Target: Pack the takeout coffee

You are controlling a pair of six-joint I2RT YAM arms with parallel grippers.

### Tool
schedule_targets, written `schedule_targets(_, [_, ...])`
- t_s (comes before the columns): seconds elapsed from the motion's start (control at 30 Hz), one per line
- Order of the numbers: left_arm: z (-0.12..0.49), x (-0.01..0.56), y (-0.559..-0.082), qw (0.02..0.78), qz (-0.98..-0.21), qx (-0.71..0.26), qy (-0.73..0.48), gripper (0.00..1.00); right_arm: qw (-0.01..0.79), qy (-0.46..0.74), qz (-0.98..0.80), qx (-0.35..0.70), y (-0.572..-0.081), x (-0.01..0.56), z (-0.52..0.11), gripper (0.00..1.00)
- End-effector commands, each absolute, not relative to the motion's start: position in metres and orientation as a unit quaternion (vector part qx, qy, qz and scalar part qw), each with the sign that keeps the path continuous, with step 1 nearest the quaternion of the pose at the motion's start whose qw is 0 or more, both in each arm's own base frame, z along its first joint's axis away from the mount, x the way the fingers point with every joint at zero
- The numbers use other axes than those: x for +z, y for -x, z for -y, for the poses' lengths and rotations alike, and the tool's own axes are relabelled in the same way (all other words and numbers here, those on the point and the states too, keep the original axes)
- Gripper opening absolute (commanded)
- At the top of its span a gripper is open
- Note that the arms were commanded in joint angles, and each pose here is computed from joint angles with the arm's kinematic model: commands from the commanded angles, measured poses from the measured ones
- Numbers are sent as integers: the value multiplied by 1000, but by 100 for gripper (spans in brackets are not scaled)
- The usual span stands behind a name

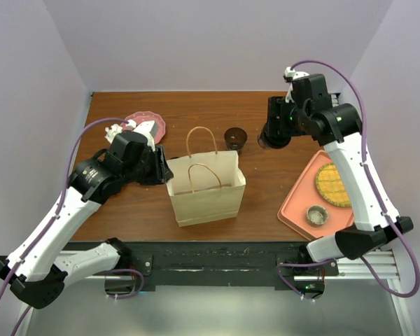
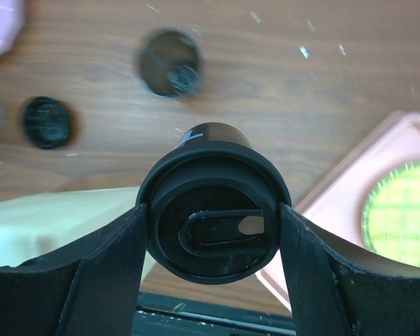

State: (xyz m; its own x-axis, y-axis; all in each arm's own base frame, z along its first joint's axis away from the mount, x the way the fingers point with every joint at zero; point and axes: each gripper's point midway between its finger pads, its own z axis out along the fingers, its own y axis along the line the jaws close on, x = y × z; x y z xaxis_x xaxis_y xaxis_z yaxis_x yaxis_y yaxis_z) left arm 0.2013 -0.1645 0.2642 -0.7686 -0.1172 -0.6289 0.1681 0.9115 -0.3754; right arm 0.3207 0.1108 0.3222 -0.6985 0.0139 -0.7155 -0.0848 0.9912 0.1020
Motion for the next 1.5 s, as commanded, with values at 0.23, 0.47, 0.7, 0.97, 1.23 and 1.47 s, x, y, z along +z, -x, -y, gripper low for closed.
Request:
schedule_targets(0.23, [165,285,-211,338,-919,-201,16,40,536,156,-786,266,-279,463,-180,42])
schedule_targets(0.47, [167,281,-217,338,-921,-192,9,37,554,266,-717,328,-240,490,-226,42])
schedule_targets(0.7, [185,303,-231,390,-889,-236,-38,0,507,344,-714,339,-205,467,-261,41])
schedule_targets(0.97, [202,313,-223,425,-848,-311,-66,0,451,415,-747,258,-184,424,-262,41])
schedule_targets(1.23, [197,307,-213,421,-845,-327,-40,0,451,452,-748,180,-159,399,-281,40])
schedule_targets(1.47, [196,309,-208,456,-819,-343,-62,0,468,486,-729,114,-158,379,-296,40])
